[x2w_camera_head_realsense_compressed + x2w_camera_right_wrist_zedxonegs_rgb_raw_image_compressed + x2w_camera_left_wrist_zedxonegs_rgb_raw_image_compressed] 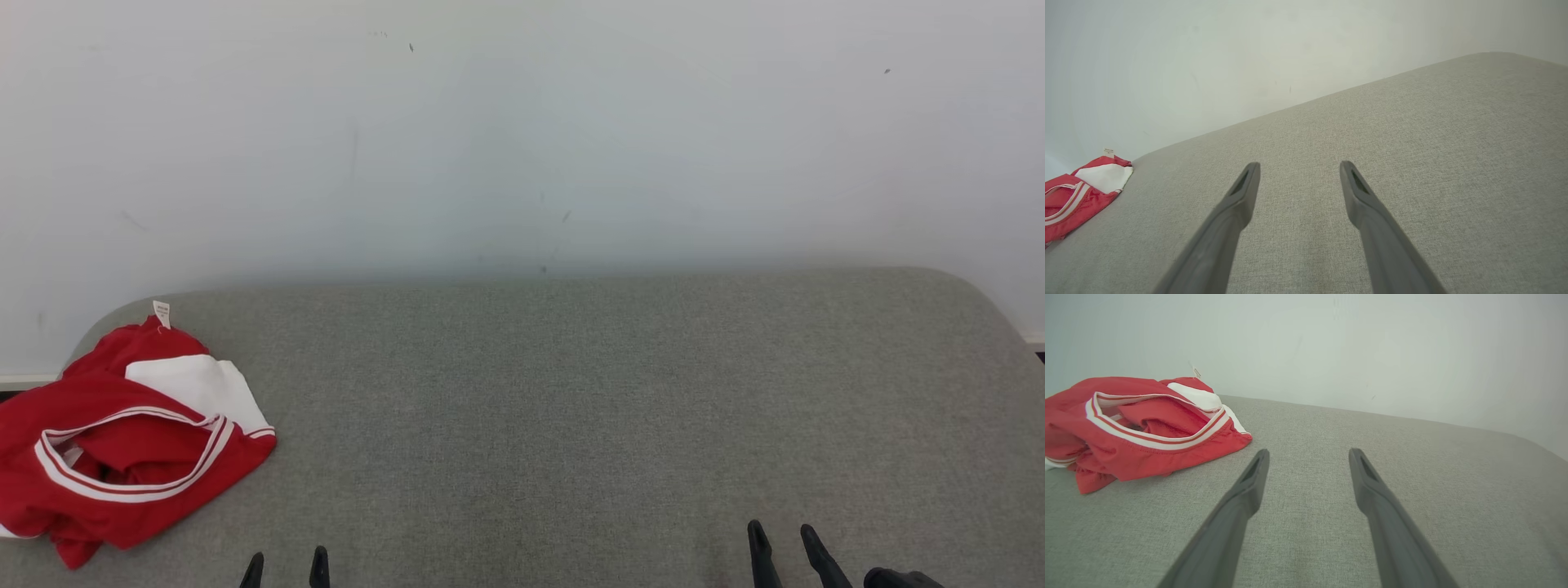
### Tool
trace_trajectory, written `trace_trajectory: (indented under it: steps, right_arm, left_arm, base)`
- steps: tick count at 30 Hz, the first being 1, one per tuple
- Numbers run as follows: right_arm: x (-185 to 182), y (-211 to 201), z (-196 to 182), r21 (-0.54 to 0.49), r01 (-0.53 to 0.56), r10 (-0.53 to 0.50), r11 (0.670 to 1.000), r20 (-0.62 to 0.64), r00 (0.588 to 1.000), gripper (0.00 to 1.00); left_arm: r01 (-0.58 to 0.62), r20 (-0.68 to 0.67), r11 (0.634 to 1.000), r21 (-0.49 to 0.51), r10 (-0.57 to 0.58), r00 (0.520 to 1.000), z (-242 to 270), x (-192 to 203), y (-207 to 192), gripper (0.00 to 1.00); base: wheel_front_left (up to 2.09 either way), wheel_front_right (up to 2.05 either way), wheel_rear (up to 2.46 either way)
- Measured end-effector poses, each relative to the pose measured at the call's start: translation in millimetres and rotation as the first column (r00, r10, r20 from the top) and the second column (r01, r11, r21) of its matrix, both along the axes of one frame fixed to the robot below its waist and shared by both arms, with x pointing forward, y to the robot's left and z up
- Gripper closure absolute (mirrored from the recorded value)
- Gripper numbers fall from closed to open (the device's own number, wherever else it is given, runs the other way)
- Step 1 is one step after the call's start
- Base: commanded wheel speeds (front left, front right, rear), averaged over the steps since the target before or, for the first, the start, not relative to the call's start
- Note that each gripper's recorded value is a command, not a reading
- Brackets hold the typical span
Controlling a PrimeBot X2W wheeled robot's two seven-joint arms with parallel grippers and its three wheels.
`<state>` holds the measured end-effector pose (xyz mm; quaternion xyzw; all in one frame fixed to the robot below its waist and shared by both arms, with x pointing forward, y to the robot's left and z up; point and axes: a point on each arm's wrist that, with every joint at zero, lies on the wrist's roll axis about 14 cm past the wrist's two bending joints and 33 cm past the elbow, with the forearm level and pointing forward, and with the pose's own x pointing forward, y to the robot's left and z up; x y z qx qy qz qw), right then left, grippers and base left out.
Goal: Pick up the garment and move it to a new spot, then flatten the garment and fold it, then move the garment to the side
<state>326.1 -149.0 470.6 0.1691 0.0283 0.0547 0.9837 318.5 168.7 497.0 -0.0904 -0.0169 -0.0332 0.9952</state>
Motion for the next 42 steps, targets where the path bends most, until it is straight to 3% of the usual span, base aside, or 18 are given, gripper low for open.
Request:
trace_trajectory:
  steps: [19,29,42]
  right_arm:
    - [-6.6,9.2,-0.5,-0.127,-0.044,0.048,0.991,0.031,0.998,0.0]
    - [-11.1,12.4,-2.8,-0.181,-0.061,0.069,0.982,0.037,0.997,0.0]
    - [-10.6,11.7,-6.3,-0.175,-0.06,0.065,0.983,0.026,0.998,0.0]
  left_arm:
    - [0.006,0.04,0.994,0.107,-0.011,0.999,3.3,-7.7,-2.1,0.0]
    - [-0.002,0.054,0.993,0.118,-0.004,0.999,4.2,-10.3,0.6,0.0]
    - [-0.019,0.035,0.996,0.082,0.016,0.999,-1.5,-10.3,6.8,0.0]
  base:
    - [0.0,0.0,0.0]
    - [0.0,0.0,0.0]
    - [0.0,0.0,0.0]
